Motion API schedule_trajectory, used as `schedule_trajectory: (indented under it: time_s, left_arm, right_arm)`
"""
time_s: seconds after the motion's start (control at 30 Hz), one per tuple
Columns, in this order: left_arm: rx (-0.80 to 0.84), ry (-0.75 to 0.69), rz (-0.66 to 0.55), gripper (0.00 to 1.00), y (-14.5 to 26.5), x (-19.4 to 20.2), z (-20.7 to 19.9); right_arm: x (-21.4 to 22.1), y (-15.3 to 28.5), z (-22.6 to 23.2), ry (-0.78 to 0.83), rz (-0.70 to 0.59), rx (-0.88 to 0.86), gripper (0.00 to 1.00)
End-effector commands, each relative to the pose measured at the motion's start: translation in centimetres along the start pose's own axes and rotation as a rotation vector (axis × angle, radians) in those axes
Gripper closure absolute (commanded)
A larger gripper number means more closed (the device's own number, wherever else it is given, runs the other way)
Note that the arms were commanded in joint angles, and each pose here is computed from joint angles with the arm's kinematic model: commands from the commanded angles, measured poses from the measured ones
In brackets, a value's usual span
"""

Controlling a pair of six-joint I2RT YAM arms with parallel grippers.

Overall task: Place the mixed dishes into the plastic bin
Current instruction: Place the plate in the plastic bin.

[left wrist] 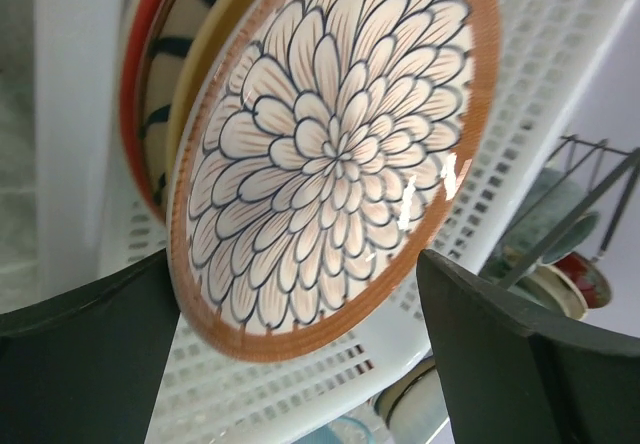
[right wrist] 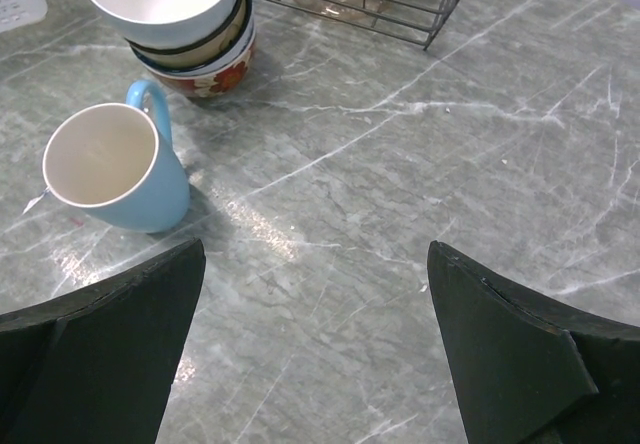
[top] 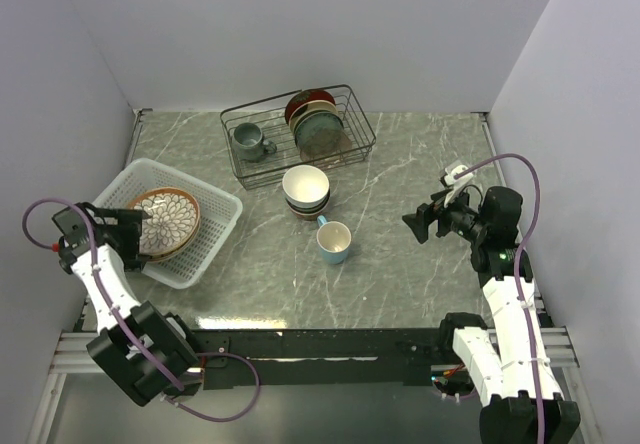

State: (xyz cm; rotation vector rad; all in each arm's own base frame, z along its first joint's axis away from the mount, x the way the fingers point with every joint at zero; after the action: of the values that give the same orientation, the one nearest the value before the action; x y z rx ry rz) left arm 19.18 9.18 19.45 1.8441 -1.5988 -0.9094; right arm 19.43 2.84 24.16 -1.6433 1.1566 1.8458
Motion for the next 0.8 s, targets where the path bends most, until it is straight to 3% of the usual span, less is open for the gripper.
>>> schedule_trajectory:
  time_s: [0.0,0.2,0.77]
  left_arm:
    - [-0.015,-0.038,0.040,0.01,1.8,0.2,-0.6]
    - [-0.013,-0.086,0.027,0.01,3.6,0.1,-1.4]
    - [0.077,-0.248,0.164,0.01,4.5,2.8,-4.2]
  right_arm:
    - [-0.5,0.2,-0.7,0.041,-0.028,0.045,0.00]
    - [-0.2,0.2,-1.2,0.035,-0.020,0.070,0.00]
    - [0.1,0.5,-1.5,0.090,-0.021,0.024,0.00]
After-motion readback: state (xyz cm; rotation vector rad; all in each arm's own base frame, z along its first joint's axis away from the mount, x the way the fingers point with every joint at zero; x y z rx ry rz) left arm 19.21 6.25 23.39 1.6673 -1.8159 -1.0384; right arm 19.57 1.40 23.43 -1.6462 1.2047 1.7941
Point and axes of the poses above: each gripper's point midway between its finger pads, its own y axis back along the fingers, its own z axis along the line the jaws close on, x = y × z, the point moved 9 cm from there along y, back along the fingers, and after that the axes turned 2 degrees about y, right-handed, at the moved point
